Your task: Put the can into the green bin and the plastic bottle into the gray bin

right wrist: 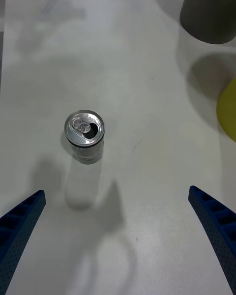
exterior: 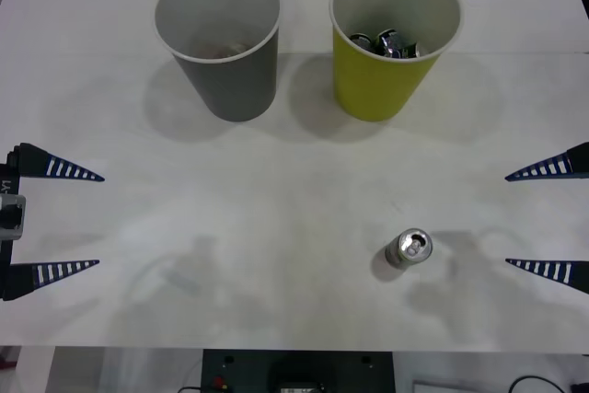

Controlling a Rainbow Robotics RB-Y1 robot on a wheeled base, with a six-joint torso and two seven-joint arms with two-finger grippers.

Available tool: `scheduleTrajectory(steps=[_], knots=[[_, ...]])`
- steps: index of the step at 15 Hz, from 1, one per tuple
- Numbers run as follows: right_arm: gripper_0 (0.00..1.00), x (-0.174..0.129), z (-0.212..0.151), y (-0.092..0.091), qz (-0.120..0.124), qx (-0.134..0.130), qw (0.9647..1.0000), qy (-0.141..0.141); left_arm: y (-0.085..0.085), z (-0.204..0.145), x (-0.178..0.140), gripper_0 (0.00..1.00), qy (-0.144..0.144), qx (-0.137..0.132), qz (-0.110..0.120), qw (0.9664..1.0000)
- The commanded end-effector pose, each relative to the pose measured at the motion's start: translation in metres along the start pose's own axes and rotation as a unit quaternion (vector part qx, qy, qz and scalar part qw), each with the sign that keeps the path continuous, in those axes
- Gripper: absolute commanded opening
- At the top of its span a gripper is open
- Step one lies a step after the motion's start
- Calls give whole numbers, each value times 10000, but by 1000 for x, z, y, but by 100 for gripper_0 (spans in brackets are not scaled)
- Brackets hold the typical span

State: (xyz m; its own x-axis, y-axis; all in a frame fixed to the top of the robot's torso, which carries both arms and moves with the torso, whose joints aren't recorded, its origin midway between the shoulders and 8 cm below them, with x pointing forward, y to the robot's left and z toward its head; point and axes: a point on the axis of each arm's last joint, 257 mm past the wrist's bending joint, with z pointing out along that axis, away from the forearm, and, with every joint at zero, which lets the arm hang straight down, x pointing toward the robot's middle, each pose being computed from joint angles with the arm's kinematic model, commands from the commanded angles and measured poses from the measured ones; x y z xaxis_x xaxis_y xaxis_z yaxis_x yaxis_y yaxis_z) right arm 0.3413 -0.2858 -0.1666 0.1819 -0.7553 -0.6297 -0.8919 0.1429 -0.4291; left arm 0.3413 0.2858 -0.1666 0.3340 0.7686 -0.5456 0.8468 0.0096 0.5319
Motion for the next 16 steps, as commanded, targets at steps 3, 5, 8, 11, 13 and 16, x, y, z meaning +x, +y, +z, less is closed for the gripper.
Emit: scheduleTrajectory(steps=[3, 5, 8, 11, 13, 16], knots=[[100, 6, 3, 9, 155, -78, 9998, -25, 0, 0, 0, 100, 0, 0, 0, 10000], [100, 8, 2, 9, 152, -77, 9999, -4, 0, 0, 0, 100, 0, 0, 0, 10000], [100, 16, 2, 7, 136, -28, 9999, 13, 0, 0, 0, 100, 0, 0, 0, 10000], [100, 21, 5, 9, 114, -54, 9999, -81, 0, 0, 0, 100, 0, 0, 0, 10000], [100, 26, 6, 9, -81, -123, 9996, -248, 0, 0, 0, 100, 0, 0, 0, 10000], [100, 34, 17, 13, -152, -262, 9977, -614, 0, 0, 0, 100, 0, 0, 0, 10000]])
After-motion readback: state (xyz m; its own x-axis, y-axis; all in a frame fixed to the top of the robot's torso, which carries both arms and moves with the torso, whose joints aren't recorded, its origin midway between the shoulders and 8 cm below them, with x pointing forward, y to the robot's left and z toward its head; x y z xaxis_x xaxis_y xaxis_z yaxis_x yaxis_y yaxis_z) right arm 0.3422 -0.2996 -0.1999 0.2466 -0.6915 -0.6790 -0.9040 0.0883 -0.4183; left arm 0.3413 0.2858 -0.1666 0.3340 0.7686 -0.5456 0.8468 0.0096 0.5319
